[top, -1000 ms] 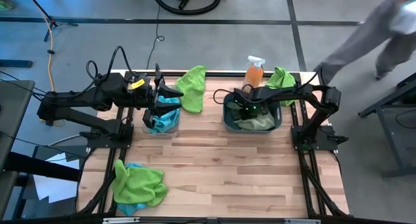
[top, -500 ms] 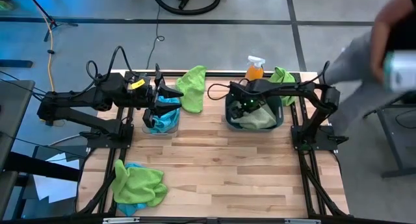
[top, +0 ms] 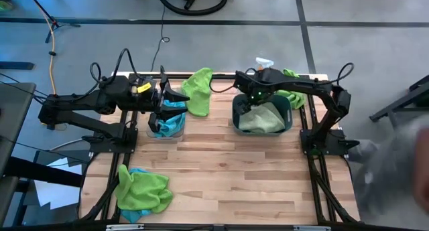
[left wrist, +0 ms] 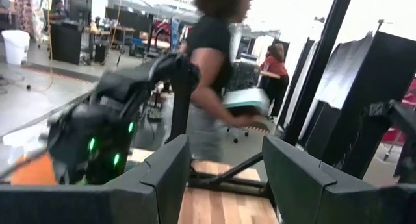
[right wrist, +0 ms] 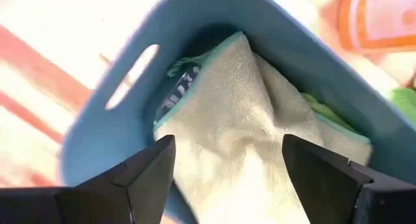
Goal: Sort microfiber towel by color & place in baskets
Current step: Put the green microfiber towel into the blue bin
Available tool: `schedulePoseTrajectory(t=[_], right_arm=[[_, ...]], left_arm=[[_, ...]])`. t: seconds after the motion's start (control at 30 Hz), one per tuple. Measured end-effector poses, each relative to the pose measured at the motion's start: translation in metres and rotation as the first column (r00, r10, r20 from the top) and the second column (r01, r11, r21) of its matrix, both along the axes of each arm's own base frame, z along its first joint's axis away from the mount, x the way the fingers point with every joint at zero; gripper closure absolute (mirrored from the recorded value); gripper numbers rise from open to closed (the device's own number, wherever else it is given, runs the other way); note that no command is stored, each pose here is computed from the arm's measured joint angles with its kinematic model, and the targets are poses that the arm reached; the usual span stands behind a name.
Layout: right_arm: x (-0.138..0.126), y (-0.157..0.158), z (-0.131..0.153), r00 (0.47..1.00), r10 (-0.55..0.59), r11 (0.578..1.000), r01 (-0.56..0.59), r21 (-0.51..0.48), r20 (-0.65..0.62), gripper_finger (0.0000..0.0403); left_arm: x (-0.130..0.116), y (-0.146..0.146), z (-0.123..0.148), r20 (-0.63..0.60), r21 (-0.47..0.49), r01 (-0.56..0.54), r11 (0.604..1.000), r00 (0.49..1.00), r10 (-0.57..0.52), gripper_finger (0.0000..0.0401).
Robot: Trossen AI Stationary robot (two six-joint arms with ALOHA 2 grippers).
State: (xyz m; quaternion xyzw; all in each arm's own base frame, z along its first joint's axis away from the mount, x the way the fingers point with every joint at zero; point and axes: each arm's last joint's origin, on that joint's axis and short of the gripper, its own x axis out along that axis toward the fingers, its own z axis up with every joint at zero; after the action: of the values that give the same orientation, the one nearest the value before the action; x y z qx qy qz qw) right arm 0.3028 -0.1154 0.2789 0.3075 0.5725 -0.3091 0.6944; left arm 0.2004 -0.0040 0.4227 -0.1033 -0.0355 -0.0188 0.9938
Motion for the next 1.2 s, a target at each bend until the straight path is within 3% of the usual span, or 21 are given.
schedulePoseTrajectory(t=[0.2,0.37,0.67,1.0,1.1,1.2], right_arm=[[-0.015,0.015,0.047,0.990,0.079,0.992,-0.067,-0.103,0.121,0.0123],[-0.041,0.030,0.081,0.971,0.113,0.975,-0.068,-0.211,0.212,0.0123],[-0.091,0.046,0.123,0.939,0.029,0.936,0.096,-0.339,0.344,0.0123],[-0.099,0.066,0.138,0.907,0.115,0.893,0.085,-0.442,0.405,0.0123],[-0.096,0.066,0.127,0.916,0.144,0.862,0.070,-0.502,0.375,0.0123],[-0.100,0.063,0.104,0.911,0.170,0.866,0.043,-0.497,0.376,0.0123]], left_arm=[[0.001,0.000,-0.005,-0.054,0.001,0.000,1.000,0.999,0.000,0.0217],[0.004,0.000,-0.007,-0.059,-0.068,-0.006,0.998,0.998,0.002,0.0217],[0.009,0.006,-0.011,-0.090,0.035,-0.081,0.996,0.992,0.084,0.0217],[0.012,0.027,-0.017,-0.098,0.052,-0.107,0.993,0.989,0.112,0.0217],[0.013,0.035,-0.021,-0.065,0.010,-0.109,0.994,0.992,0.110,0.0217],[0.014,0.043,-0.026,-0.061,-0.042,-0.136,0.990,0.989,0.133,0.0217]])
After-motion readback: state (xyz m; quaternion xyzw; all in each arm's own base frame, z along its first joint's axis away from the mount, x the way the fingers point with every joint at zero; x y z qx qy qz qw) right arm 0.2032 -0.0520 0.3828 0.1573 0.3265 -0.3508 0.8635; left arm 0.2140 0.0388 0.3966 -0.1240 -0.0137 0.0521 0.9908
